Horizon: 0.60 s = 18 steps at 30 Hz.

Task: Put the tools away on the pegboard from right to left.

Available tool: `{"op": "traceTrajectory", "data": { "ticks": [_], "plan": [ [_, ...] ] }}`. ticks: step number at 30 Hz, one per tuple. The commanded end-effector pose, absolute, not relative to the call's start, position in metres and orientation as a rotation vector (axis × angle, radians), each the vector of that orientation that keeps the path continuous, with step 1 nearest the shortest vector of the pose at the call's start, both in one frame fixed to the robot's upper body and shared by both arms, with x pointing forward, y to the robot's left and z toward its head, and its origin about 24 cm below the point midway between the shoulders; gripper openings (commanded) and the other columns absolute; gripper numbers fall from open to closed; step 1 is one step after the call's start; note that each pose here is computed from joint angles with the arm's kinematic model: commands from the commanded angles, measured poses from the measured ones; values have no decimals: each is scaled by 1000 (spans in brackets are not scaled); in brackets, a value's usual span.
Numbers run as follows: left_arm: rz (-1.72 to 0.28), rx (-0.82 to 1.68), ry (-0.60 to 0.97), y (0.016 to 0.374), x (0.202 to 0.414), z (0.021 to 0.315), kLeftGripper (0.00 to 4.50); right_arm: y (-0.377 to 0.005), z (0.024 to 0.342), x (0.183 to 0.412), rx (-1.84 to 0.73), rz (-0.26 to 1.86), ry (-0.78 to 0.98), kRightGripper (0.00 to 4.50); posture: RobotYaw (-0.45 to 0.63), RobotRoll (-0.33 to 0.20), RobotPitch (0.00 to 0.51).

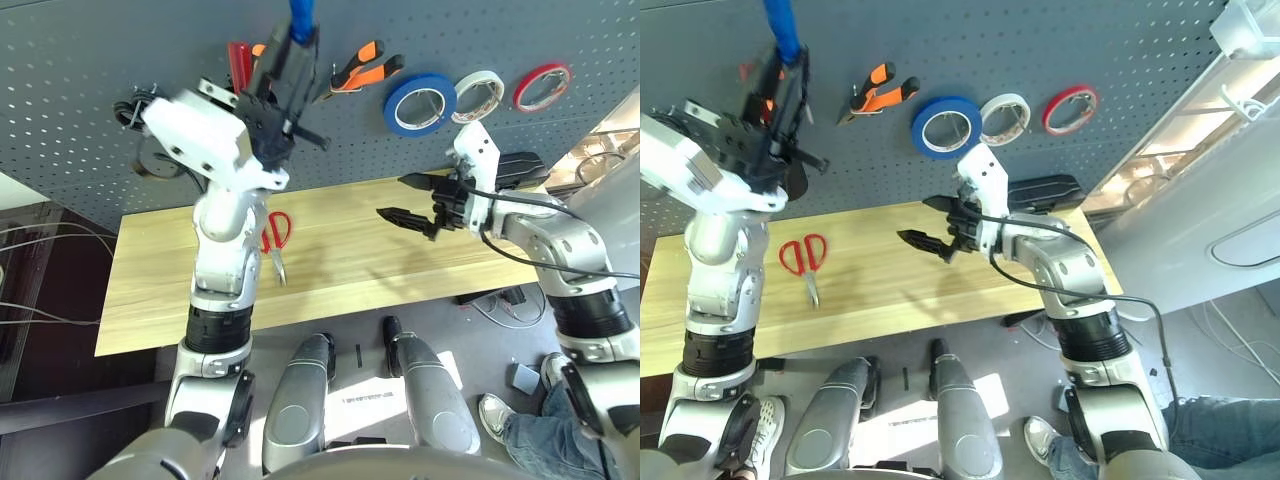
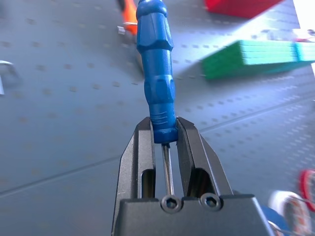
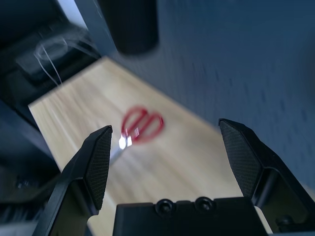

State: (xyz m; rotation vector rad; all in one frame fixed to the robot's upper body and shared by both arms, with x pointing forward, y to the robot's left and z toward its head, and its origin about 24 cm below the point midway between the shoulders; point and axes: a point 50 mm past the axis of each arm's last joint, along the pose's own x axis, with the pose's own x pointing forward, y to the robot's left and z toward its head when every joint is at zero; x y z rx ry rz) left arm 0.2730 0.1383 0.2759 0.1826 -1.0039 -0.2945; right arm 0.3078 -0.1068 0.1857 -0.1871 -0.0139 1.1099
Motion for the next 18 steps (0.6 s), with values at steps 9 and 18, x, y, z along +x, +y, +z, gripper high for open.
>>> {"op": "traceTrajectory", "data": {
  "ticks": [9,18],
  "plan": [
    [-48,239,-769,187,301,254,530,-71,209,314,-154,1169,-210,4500,142,0,284],
    [-70,210,-698,186,302,249,1247,-75,207,318,-154,1151,-196,4500,147,0,286]
  ]
}}
